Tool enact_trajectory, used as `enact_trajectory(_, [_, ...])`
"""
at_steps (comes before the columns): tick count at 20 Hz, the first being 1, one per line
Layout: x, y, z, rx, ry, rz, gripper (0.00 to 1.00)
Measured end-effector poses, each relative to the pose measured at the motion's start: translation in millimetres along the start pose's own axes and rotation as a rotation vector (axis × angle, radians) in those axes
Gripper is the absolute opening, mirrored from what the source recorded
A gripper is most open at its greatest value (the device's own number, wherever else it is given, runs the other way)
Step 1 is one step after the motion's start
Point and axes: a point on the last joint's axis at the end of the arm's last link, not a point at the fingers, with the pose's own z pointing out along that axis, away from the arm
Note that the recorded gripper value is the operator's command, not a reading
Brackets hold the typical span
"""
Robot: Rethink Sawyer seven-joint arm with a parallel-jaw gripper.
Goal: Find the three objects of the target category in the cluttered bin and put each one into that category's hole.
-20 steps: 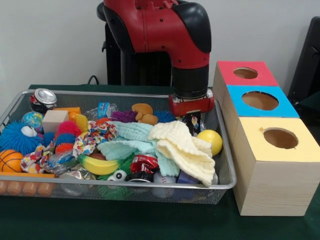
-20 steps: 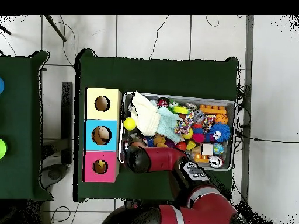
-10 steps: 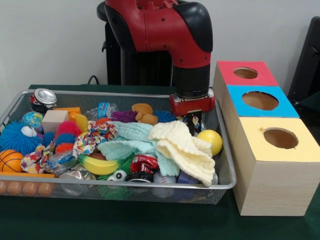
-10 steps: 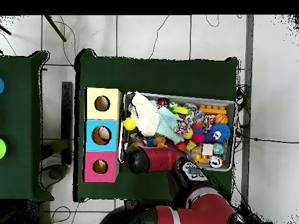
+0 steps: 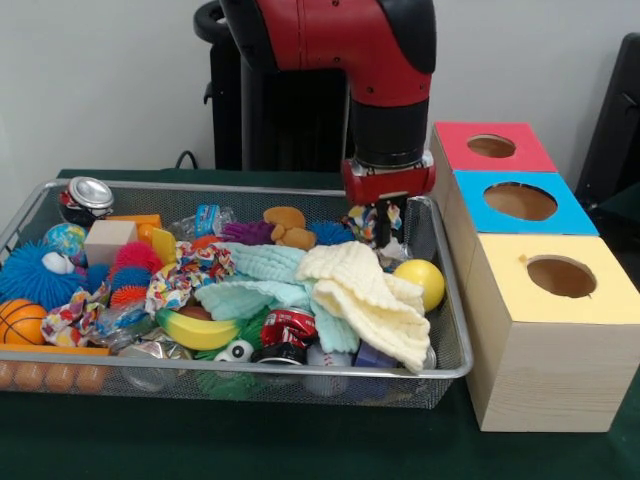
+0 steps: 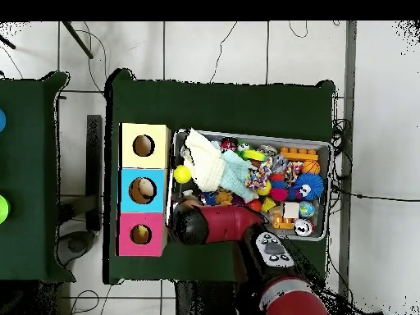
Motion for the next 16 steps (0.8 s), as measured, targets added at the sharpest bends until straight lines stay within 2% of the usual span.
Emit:
enact_trajectory(2, [-0.4,-1.5,-6.2,0.001,0.019,0.0,0.0])
enact_trajectory(8, [-7.5,-20.6,-31.8,-0.011,0.139,0.022,0.0])
enact_trajectory(12, [-22.1,-32.1,-35.4,-0.021,0.147,0.037,0.0])
enact_trajectory(16, [-44.2,-41.7,-35.8,-0.03,0.122,0.047,0.0])
